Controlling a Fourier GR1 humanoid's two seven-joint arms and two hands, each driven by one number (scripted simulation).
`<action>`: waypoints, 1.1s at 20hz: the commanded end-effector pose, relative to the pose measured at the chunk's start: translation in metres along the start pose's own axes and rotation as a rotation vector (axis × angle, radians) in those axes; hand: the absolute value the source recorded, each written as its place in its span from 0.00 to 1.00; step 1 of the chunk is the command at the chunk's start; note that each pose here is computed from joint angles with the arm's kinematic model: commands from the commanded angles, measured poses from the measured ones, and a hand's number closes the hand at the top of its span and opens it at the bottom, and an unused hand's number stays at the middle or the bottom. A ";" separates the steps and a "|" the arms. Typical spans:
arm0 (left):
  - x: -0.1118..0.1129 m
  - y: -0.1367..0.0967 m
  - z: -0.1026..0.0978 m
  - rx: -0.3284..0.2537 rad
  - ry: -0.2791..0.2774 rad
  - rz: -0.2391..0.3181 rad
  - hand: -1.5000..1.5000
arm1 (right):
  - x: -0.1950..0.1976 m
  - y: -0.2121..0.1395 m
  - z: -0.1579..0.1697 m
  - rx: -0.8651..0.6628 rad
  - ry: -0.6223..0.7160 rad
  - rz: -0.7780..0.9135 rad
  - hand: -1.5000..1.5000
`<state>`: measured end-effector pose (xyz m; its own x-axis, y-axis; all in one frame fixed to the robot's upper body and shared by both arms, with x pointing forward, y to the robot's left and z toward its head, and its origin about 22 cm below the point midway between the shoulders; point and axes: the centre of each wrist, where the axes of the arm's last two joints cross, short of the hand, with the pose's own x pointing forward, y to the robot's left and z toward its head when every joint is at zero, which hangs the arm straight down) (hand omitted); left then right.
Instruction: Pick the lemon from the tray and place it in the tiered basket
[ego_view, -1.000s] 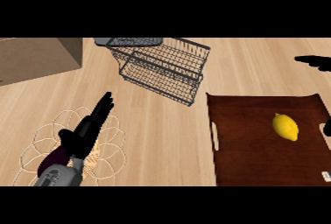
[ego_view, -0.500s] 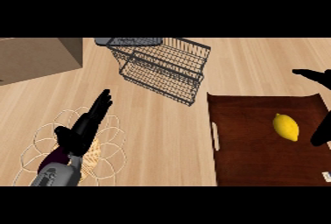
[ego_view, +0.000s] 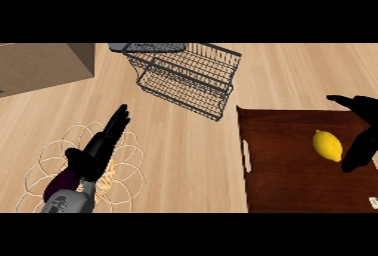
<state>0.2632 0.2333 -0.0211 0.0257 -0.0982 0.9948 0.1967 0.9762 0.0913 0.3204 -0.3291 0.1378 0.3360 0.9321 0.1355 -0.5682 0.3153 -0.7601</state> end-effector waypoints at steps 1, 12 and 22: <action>-0.001 0.017 -0.008 -0.002 0.011 0.011 0.50 | 0.005 0.011 -0.014 0.004 -0.011 -0.030 0.00; -0.007 0.008 -0.001 0.007 0.004 -0.008 0.50 | -0.045 0.046 -0.018 0.018 0.048 -0.034 0.00; 0.000 0.002 -0.007 0.002 0.001 -0.011 0.50 | -0.044 0.061 -0.060 0.065 0.033 -0.021 0.00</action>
<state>0.2701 0.2392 -0.0187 0.0235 -0.1078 0.9939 0.1941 0.9757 0.1012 0.3125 -0.3512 0.0586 0.3842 0.9152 0.1219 -0.5946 0.3463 -0.7256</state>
